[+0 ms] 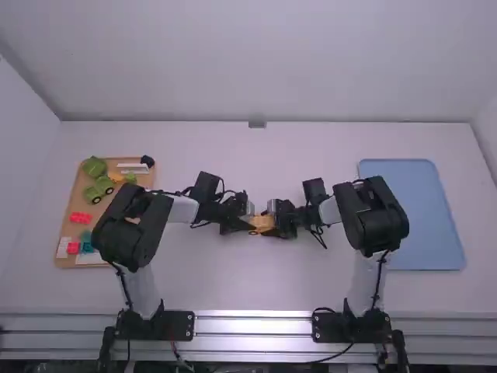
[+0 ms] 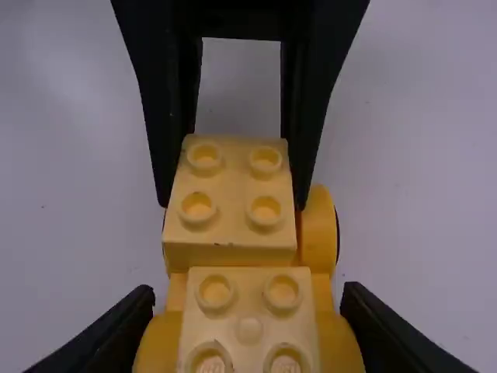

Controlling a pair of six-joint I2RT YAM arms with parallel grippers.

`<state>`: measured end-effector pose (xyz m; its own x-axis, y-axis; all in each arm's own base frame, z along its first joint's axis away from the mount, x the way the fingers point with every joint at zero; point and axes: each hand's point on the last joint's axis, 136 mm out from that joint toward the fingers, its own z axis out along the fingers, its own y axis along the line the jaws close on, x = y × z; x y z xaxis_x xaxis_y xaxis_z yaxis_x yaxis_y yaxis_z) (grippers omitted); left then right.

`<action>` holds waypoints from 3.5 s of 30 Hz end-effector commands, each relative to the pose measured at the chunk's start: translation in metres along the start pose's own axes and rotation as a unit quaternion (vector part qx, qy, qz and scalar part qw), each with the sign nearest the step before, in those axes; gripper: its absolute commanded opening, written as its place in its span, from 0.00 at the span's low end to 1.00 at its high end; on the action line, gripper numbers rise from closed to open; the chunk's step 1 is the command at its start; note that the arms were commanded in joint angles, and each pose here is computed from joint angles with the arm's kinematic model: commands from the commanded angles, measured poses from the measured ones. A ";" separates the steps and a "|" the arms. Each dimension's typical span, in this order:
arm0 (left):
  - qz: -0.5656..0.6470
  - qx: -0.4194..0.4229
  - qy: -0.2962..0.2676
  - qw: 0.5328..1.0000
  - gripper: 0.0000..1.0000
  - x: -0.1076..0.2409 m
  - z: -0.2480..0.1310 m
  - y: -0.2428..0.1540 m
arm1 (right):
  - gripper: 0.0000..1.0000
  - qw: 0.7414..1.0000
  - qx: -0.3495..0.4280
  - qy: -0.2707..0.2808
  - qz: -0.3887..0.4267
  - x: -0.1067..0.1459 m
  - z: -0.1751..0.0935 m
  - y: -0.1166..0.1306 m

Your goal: Assemble lego blocks to make yellow taxi

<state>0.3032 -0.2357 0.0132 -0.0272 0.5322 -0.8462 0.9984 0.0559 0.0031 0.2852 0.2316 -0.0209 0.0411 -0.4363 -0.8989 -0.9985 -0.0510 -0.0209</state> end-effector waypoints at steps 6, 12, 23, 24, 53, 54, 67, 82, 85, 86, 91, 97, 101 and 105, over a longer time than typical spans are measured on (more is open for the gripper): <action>0.009 -0.013 0.033 0.999 0.13 0.012 0.005 0.003 | 0.53 1.000 -0.003 0.018 0.009 0.011 0.003 0.004; 0.015 -0.014 0.028 0.999 0.02 0.009 0.005 0.004 | 0.53 1.000 -0.002 0.018 0.011 0.011 0.003 0.004; -0.006 -0.009 0.031 0.999 0.02 -0.003 -0.001 0.007 | 0.53 1.000 -0.002 0.018 0.011 0.011 0.003 0.004; -0.004 -0.008 0.034 0.999 0.02 -0.003 -0.001 0.008 | 0.53 1.000 -0.002 0.018 0.011 0.011 0.003 0.004; 0.022 -0.014 0.043 0.999 0.02 -0.003 -0.005 0.007 | 0.53 1.000 -0.001 0.019 0.013 0.011 0.003 0.004; 0.026 -0.019 0.040 0.999 0.02 -0.003 -0.004 0.008 | 0.53 1.000 -0.001 0.019 0.013 0.011 0.003 0.004; 0.015 -0.031 0.033 0.999 0.04 0.003 -0.002 0.005 | 0.53 1.000 -0.001 0.020 0.013 0.011 0.003 0.004; 0.002 -0.014 0.028 1.000 0.04 0.003 -0.002 -0.003 | 0.54 1.000 -0.001 0.019 0.011 0.011 0.003 0.003; 0.002 -0.021 0.038 0.999 0.06 0.006 -0.002 0.000 | 0.53 1.000 -0.001 0.019 0.012 0.011 0.003 0.003; 0.003 -0.024 0.041 0.999 0.06 0.007 -0.002 0.001 | 0.54 1.000 -0.001 0.018 0.011 0.011 0.003 0.004; -0.006 -0.034 0.045 0.998 0.05 0.008 -0.003 0.005 | 0.54 1.000 -0.001 0.018 0.012 0.011 0.003 0.004; 0.001 -0.038 0.042 0.998 0.06 0.006 -0.003 0.007 | 0.54 1.000 -0.001 0.018 0.012 0.011 0.003 0.004; 0.009 -0.034 0.024 0.999 0.06 -0.001 -0.002 0.007 | 0.54 1.000 -0.001 0.018 0.012 0.011 0.003 0.004; 0.012 -0.041 0.031 0.999 0.06 0.001 -0.002 0.010 | 0.54 1.000 -0.001 0.018 0.012 0.011 0.003 0.004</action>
<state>0.3149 -0.2349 0.0153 -0.0010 0.5719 -0.8203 0.9924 0.1013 0.0694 0.2877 0.2310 -0.0206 0.0394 -0.4382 -0.8980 -0.9988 -0.0448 -0.0219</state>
